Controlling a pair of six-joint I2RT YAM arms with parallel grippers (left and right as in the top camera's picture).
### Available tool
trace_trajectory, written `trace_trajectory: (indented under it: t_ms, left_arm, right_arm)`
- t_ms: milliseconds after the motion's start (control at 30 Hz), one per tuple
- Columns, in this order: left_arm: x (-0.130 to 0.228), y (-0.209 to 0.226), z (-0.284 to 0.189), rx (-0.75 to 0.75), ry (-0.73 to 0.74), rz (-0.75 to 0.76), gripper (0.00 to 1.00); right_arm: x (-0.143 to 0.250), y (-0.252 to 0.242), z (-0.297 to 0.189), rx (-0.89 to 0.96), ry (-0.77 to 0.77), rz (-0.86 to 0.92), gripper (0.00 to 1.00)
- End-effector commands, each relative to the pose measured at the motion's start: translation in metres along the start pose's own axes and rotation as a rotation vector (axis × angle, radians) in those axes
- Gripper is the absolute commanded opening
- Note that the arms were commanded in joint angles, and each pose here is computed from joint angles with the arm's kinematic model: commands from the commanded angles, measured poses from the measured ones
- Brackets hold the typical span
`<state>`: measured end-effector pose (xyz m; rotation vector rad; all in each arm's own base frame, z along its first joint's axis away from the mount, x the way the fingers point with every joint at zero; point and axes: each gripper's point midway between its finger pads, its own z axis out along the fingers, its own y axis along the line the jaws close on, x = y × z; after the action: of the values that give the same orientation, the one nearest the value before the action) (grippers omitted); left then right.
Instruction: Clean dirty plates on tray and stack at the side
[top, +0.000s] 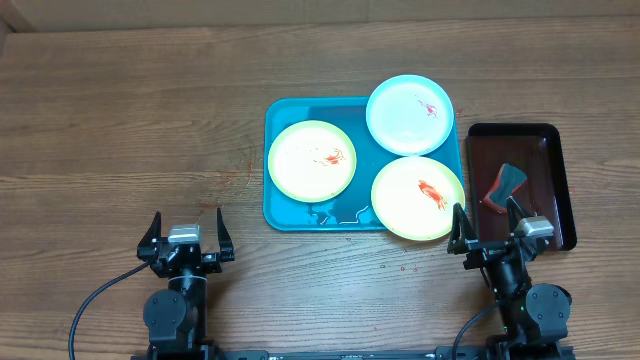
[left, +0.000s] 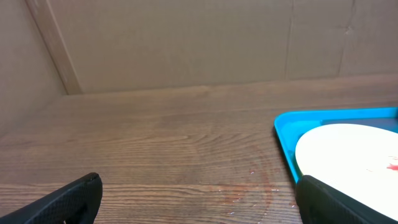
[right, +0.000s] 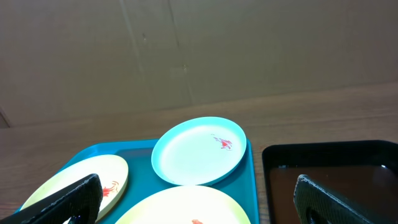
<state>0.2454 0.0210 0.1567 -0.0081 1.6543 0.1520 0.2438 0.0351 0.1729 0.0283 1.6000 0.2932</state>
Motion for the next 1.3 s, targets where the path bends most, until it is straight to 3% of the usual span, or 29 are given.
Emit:
trace_trajectory:
  t_ms: [0,533,767,1033,1267]
  left_arm:
    - [0.000,0.000,0.000,0.004,-0.009,0.025,1.00]
    - [0.000,-0.001,0.000,0.006,-0.009,0.026,1.00]
    - [-0.005,-0.023,-0.002,0.135,-0.024,-0.011,1.00]
    - [-0.044,-0.018,-0.015,0.135,-0.026,-0.027,1.00]
    - [-0.085,-0.016,-0.016,0.146,0.076,-0.108,1.00]
  right_arm:
    - [0.002,-0.001,0.000,0.000,-0.004,-0.002,1.00]
    - [0.002,-0.001,0.000,0.002,-0.004,-0.001,1.00]
    - [0.000,0.003,0.000,-0.021,-0.002,-0.001,1.00]
    - [-0.032,0.011,-0.010,-0.024,-0.026,-0.004,1.00]
    - [-0.068,0.019,-0.019,-0.016,0.012,0.000,1.00]
